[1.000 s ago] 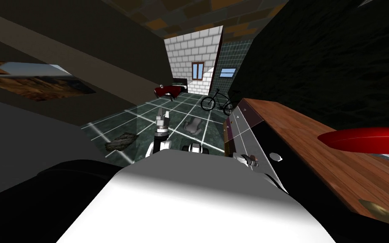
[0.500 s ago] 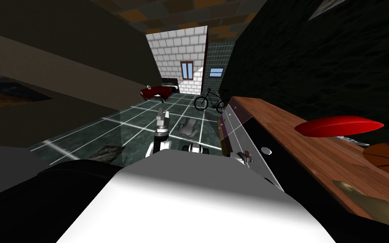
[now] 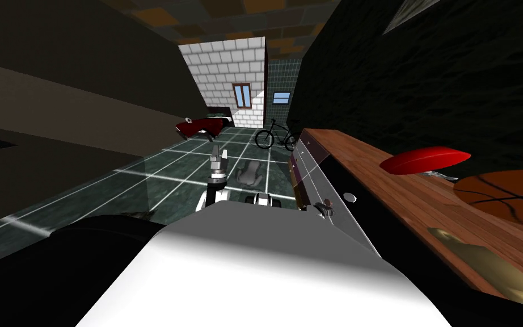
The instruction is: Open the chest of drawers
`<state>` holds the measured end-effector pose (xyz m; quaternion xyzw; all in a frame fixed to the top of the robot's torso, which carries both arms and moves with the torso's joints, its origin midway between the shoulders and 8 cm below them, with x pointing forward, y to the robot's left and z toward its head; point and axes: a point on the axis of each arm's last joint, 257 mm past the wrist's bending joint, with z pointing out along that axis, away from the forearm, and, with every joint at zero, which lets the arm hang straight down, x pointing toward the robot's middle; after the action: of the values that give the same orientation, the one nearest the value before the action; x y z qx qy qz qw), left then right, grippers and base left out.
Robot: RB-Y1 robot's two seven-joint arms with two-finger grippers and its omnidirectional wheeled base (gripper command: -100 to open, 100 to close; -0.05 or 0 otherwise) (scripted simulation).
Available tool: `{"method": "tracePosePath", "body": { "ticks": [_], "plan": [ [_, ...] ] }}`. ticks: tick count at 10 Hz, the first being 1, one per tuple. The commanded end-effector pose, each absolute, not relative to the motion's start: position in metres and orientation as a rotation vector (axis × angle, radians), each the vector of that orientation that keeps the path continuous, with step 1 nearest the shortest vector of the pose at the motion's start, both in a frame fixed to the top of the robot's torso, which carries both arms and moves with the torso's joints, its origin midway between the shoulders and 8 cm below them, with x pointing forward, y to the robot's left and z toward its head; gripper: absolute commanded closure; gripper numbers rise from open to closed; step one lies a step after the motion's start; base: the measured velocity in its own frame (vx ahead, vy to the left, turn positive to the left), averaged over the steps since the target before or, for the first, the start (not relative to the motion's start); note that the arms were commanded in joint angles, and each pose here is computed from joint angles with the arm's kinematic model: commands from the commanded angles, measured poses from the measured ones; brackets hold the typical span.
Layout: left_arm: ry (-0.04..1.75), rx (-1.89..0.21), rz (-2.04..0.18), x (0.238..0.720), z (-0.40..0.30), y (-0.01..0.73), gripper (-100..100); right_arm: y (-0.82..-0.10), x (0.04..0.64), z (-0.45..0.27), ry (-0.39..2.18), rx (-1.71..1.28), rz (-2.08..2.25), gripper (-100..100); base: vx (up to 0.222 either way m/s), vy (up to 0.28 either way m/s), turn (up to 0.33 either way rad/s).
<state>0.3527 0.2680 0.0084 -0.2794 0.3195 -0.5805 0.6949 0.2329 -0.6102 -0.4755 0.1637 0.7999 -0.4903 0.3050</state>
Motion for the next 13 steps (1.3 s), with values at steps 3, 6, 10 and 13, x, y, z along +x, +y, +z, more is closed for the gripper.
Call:
{"method": "tracePosePath", "body": {
  "ticks": [3,6,10,13],
  "plan": [
    [0.713,-0.624,-1.296,0.353,0.008,0.268,0,-0.584,0.256,-0.468,2.095,0.357,-1.241,100,0.062,-0.002,-0.198],
    [0.713,-0.623,-1.296,0.353,0.008,0.268,0,-0.554,0.266,-0.47,2.099,0.255,-1.2,100,0.089,0.013,-0.288],
    [0.713,-0.623,-1.296,0.353,0.008,0.268,0,-0.54,0.273,-0.464,2.085,0.224,-1.168,100,0.074,0.017,-0.167],
    [0.713,-0.623,-1.296,0.353,0.009,0.268,0,-0.554,0.292,-0.448,2.067,0.196,-1.169,-100,-0.015,0.078,-0.027]
  ]
}}
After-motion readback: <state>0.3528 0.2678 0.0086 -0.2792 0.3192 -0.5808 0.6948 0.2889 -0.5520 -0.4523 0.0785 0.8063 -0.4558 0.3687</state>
